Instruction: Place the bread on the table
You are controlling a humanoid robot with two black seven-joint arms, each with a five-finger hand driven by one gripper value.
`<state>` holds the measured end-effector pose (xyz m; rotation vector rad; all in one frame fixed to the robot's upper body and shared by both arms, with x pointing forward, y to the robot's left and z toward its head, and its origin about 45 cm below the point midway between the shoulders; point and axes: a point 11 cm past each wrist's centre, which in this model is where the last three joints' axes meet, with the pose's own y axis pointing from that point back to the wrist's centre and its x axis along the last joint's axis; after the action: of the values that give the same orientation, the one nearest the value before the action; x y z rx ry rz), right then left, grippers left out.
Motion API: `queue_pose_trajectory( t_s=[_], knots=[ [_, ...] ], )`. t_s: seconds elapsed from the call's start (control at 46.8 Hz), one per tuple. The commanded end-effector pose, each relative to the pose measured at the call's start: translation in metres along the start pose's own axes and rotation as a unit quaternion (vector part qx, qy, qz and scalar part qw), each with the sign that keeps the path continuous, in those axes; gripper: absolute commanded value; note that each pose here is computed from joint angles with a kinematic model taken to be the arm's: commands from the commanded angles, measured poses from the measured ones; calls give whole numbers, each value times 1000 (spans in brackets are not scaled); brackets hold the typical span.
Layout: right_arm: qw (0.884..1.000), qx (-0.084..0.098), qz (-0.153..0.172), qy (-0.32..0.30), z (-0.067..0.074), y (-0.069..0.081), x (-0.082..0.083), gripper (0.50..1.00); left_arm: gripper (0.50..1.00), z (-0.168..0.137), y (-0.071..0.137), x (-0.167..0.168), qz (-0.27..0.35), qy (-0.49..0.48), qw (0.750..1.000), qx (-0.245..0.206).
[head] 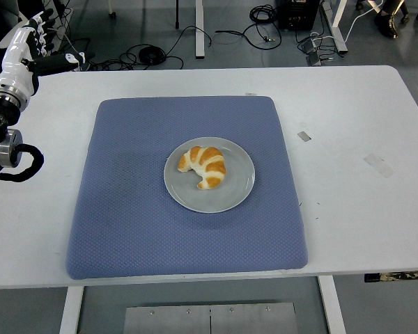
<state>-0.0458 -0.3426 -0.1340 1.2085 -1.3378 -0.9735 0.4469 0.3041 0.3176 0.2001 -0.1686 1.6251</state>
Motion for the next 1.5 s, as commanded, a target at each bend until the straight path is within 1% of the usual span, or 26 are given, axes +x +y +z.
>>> queue_pose_trajectory(
  t_s=[0.0,1.261,1.389,1.474],
  knots=[
    [1000,0,0,0,0,0,0,1000,984,0,0,0,0,0,1000,0],
    [1000,0,0,0,0,0,0,1000,986,5,0,5,3,-3,1000,-6],
    [1000,0,0,0,0,0,0,1000,986,16,4,-6,-19,-1,1000,-18],
    [1000,0,0,0,0,0,0,1000,984,20,6,-5,-24,-12,999,-26]
  ],
)
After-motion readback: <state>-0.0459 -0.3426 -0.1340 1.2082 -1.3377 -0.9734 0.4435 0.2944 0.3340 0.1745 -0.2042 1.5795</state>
